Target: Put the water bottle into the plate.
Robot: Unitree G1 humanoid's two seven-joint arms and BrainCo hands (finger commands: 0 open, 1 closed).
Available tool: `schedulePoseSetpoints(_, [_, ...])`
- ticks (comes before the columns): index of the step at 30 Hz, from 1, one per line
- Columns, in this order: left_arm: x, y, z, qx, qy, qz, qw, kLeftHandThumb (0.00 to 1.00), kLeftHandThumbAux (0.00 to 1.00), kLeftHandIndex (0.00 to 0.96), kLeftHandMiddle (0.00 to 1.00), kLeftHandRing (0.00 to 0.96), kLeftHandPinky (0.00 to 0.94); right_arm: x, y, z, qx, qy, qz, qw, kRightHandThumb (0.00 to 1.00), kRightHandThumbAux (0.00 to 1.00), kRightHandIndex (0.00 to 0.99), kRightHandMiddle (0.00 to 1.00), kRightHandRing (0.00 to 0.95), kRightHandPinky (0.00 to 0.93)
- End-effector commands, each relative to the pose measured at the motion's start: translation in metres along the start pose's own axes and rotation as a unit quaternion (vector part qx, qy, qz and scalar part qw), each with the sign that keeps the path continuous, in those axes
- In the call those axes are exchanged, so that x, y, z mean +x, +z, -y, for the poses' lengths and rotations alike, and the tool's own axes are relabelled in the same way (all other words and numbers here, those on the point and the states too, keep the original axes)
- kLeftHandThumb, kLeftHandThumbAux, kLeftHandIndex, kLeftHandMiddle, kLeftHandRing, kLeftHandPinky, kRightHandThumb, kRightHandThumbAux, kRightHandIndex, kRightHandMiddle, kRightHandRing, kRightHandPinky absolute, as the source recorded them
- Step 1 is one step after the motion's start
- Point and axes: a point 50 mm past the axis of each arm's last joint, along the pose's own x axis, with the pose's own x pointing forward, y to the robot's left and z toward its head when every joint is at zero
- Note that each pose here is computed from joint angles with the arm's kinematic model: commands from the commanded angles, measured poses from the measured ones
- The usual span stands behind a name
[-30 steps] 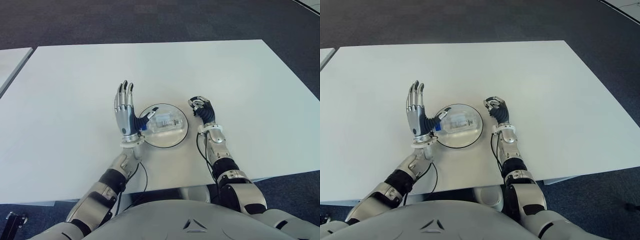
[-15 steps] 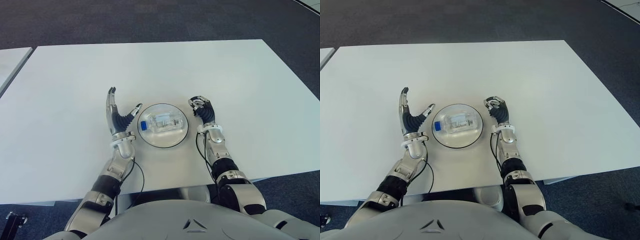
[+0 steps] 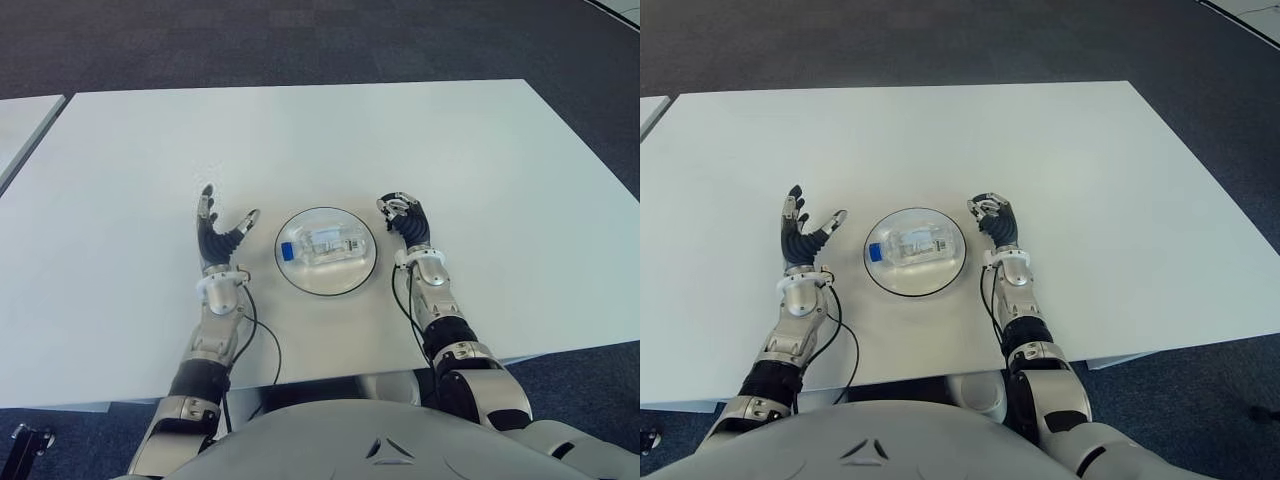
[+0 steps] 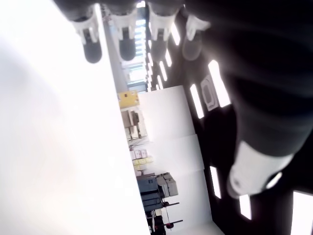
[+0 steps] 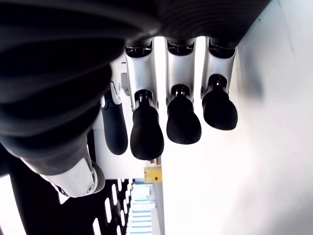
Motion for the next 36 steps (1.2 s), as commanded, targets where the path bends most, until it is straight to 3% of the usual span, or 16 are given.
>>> schedulePoseSetpoints(1, [0.001, -0.006, -0.006, -0.031, -0.02, -0.02, 0.999, 0.0, 0.832, 0.105, 0.127, 0.112, 0.183, -0.02, -0.038, 0.003, 0.002, -0.01, -0.095, 0.995, 0.702, 0.729, 0.438, 0.785, 0.767, 0.772])
schedulePoseSetpoints(7, [0.005, -0.01, -0.012, -0.061, -0.04, -0.029, 0.997, 0.0, 0.901, 0.219, 0.258, 0.257, 0.306, -0.019, -0.037, 0.002, 0.002, -0.01, -0.096, 0.995, 0.702, 0.728, 0.438, 0.781, 0.765, 0.757])
schedulePoseSetpoints(13, [0.006, -0.017, -0.014, -0.094, -0.06, -0.054, 0.992, 0.0, 0.965, 0.3, 0.343, 0.339, 0.372, -0.02, -0.038, 0.003, -0.001, -0.008, -0.095, 0.995, 0.701, 0.729, 0.437, 0.78, 0.765, 0.759])
schedulePoseSetpoints(26, [0.005, -0.026, -0.016, -0.103, -0.098, -0.088, 0.986, 0.126, 0.996, 0.464, 0.45, 0.449, 0.468, -0.019, -0.038, 0.002, 0.004, -0.015, -0.095, 0.995, 0.703, 0.728, 0.439, 0.785, 0.765, 0.768])
schedulePoseSetpoints(27, [0.004, -0.027, -0.016, -0.101, -0.102, -0.091, 0.985, 0.331, 0.897, 0.451, 0.459, 0.457, 0.47, -0.019, -0.038, 0.002, 0.005, -0.015, -0.095, 0.995, 0.703, 0.728, 0.439, 0.783, 0.763, 0.768])
schedulePoseSetpoints(28, [0.004, -0.028, -0.016, -0.101, -0.106, -0.094, 0.985, 0.464, 0.833, 0.443, 0.464, 0.462, 0.471, -0.019, -0.038, 0.001, 0.007, -0.016, -0.095, 0.995, 0.703, 0.728, 0.439, 0.782, 0.762, 0.767])
schedulePoseSetpoints(30, [0.003, -0.029, -0.016, -0.1, -0.11, -0.098, 0.984, 0.579, 0.777, 0.436, 0.471, 0.467, 0.471, -0.019, -0.037, 0.001, 0.008, -0.017, -0.095, 0.995, 0.703, 0.728, 0.438, 0.78, 0.76, 0.766])
schedulePoseSetpoints(36, [0.0, -0.034, -0.015, -0.089, -0.122, -0.108, 0.983, 0.689, 0.723, 0.431, 0.498, 0.483, 0.477, -0.02, -0.037, 0.001, 0.009, -0.017, -0.095, 0.995, 0.702, 0.728, 0.438, 0.774, 0.757, 0.757])
